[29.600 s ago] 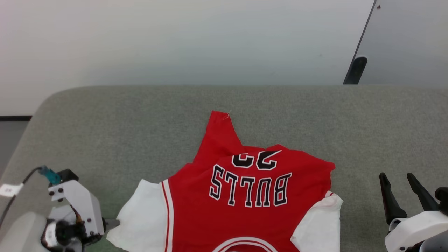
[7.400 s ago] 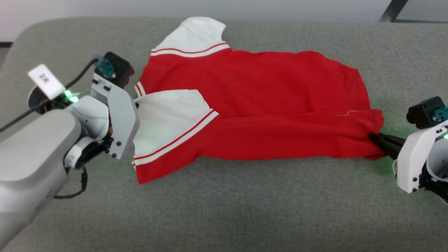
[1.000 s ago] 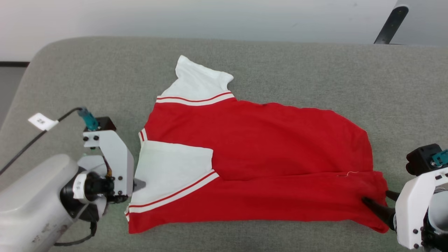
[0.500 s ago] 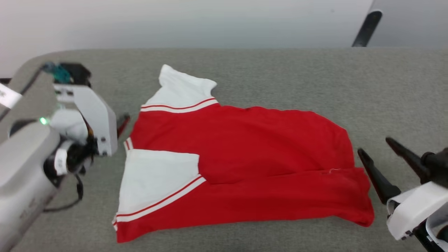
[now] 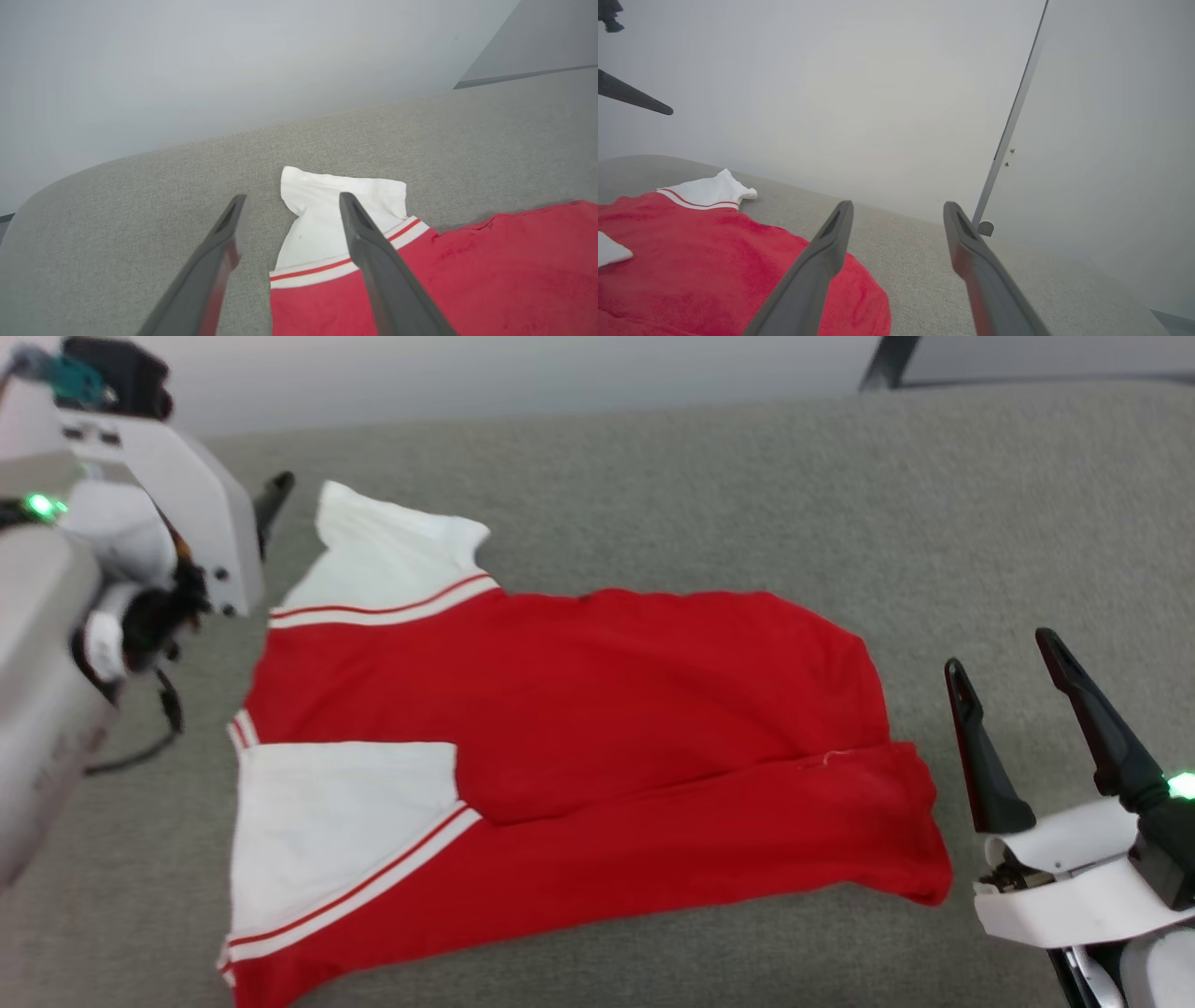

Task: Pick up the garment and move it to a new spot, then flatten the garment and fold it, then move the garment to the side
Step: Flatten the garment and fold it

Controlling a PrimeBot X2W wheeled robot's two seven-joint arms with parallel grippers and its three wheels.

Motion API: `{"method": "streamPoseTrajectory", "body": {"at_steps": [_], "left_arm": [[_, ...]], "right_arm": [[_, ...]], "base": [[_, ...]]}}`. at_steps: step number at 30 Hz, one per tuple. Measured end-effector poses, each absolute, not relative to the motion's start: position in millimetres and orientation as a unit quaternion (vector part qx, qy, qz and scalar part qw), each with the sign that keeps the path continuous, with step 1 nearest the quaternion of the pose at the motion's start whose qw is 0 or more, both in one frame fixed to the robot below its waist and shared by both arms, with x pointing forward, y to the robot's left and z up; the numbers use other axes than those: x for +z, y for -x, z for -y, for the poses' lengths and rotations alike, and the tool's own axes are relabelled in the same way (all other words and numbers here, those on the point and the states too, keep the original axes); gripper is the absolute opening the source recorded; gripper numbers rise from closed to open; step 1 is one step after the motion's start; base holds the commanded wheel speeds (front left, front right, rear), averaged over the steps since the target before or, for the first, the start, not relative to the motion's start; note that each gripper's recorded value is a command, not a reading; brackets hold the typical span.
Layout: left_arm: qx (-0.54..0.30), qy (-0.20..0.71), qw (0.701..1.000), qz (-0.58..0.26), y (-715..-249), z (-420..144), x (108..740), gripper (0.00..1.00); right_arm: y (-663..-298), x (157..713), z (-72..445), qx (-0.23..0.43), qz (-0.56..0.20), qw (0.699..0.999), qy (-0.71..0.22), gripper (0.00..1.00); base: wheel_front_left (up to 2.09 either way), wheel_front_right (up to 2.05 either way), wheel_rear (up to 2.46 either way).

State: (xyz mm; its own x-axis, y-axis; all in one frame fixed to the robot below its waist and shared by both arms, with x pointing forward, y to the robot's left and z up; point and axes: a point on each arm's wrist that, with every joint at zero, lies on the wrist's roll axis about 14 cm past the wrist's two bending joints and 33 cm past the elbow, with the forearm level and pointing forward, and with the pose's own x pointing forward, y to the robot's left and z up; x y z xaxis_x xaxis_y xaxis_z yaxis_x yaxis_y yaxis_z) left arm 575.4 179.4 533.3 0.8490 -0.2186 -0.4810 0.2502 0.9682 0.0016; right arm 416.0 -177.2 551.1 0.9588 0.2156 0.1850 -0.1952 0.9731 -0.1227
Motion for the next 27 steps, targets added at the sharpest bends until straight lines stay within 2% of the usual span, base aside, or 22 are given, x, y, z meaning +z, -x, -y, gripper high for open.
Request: {"method": "streamPoseTrajectory", "body": {"at_steps": [9,19,27], "left_arm": [[-0.15,-0.062,0.923,-0.349,-608.9,-173.4,488.9,1.0],[-0.169,-0.093,0.868,-0.457,-621.3,-165.4,431.4,1.0],[-0.153,-0.096,0.846,-0.501,-628.2,-169.8,413.4,1.0]], "right_arm": [[-424.3,526.0,189.0,0.078,0.07,0.994,0.035,1.0],[-427.1,503.3,203.7,0.055,0.036,0.998,0.02,1.0],[-433.4,497.3,207.3,0.05,0.022,0.998,0.006,1.0]], "base": [[0.0,0.0,0.0],[0.0,0.0,0.0],[0.0,0.0,0.0]]}}
